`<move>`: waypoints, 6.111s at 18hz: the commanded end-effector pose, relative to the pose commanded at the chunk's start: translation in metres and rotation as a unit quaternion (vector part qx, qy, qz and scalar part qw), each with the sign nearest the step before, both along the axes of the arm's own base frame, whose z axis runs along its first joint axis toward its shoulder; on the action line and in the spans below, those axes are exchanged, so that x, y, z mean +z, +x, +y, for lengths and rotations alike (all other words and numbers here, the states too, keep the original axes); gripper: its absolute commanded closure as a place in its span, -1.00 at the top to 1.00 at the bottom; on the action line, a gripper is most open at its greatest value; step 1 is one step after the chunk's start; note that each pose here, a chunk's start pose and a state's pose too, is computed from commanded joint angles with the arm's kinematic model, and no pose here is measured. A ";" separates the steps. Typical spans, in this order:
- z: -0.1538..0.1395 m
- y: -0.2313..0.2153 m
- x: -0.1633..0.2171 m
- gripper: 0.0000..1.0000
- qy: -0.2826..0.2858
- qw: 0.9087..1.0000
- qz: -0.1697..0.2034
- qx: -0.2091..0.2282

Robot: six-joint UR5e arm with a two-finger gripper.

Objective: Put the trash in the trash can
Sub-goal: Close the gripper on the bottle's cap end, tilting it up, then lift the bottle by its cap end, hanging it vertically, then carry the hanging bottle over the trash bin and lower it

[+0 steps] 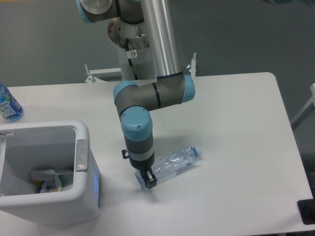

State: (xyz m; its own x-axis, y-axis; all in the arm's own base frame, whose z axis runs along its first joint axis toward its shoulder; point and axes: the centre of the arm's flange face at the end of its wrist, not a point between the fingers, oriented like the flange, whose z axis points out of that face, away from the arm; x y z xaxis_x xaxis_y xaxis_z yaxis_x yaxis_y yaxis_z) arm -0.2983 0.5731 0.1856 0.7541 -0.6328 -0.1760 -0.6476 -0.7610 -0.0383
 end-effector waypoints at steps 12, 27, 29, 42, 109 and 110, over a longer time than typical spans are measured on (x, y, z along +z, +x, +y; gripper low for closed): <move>0.000 0.000 0.002 0.17 0.002 1.000 0.000 0.000; -0.036 -0.074 0.146 0.16 0.134 0.965 0.037 0.221; -0.025 -0.083 0.176 0.16 0.175 0.952 0.029 0.248; -0.023 -0.135 0.297 0.16 0.343 0.863 -0.073 0.362; 0.113 0.128 0.343 0.30 0.353 0.850 -0.234 0.313; 0.113 0.128 0.342 0.30 0.352 0.850 -0.234 0.314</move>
